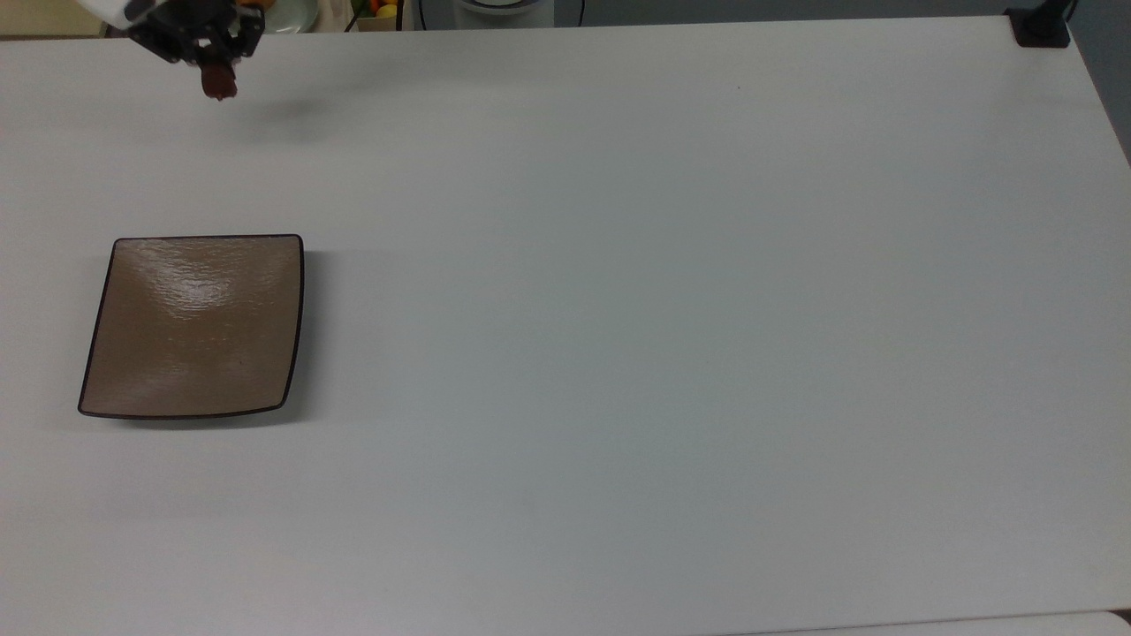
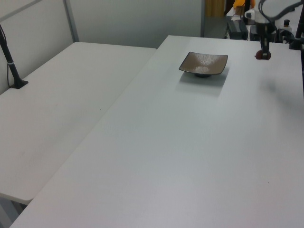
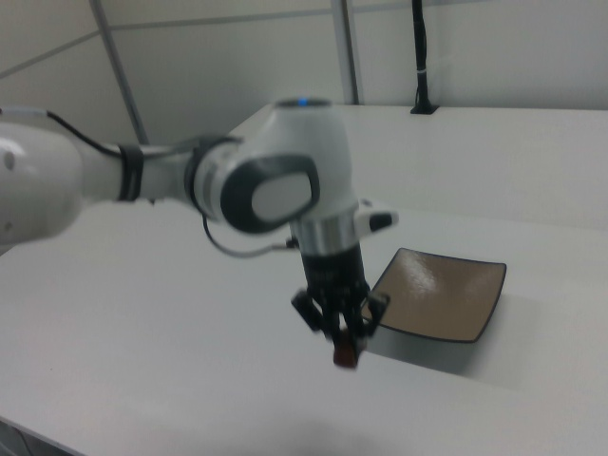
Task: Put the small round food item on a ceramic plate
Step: 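Lift the held item and carry it toward the brown square plate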
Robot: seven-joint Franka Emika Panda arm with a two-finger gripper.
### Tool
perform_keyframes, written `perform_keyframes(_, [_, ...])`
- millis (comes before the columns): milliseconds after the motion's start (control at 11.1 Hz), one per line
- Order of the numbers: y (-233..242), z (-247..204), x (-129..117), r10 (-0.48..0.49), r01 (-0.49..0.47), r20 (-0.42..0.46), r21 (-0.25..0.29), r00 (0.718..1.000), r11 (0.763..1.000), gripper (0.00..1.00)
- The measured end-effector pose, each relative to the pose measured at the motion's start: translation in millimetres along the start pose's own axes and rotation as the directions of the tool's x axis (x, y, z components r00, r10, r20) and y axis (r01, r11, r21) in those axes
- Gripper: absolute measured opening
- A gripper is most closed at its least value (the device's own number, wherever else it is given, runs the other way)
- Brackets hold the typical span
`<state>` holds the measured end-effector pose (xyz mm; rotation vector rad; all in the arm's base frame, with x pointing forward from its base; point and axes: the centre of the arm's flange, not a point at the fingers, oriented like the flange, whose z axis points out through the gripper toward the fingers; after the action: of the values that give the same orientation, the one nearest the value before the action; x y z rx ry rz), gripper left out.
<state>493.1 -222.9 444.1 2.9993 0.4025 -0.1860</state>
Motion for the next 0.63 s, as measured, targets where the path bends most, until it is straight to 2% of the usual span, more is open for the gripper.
perform_keyframes(269, [-3.5, -83.7, 17.5, 0.028, -0.024, -0.051, 0.086, 0.998, 0.996, 0.22])
perform_keyframes(449, [-14.7, -108.4, 38.3, -0.002, 0.006, -0.06, 0.08, 0.998, 0.997, 0.22])
perform_keyframes(628, [-10.6, -111.0, 63.6, -0.005, 0.008, -0.057, 0.057, 0.998, 0.998, 0.22])
